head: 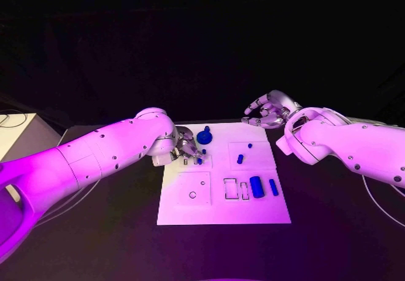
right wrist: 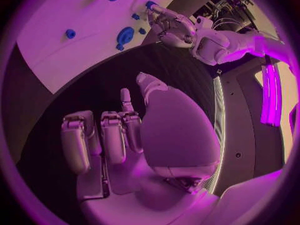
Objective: Assemble the parts on the task board
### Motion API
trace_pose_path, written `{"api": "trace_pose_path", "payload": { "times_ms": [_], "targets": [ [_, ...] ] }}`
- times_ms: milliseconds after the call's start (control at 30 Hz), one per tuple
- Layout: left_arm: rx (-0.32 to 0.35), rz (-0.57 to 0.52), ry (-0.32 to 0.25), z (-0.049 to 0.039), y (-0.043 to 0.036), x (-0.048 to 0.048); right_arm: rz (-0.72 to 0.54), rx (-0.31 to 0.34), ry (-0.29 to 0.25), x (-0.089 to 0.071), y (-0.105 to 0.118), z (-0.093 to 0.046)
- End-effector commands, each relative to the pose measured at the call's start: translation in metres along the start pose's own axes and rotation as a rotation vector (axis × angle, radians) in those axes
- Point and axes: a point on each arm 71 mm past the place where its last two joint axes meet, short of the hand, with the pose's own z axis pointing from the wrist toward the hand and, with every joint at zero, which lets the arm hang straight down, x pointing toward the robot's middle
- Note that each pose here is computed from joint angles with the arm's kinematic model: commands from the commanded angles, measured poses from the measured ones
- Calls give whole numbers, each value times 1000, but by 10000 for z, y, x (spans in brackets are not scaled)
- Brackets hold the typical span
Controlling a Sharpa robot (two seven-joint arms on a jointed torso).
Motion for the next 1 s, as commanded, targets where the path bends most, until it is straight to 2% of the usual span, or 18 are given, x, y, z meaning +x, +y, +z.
{"api": "trace_pose_path", "payload": {
  "times_ms": [33,500,1000],
  "targets": [
    [12,-1,18,4,-23,18,-14,-7,15,14,12,4],
    [14,-10,21,12,-27,20,-15,-9,19,25,22,8],
    [28,-65,21,-4,10,10,-15,-10,20,25,14,11]
  ]
}}
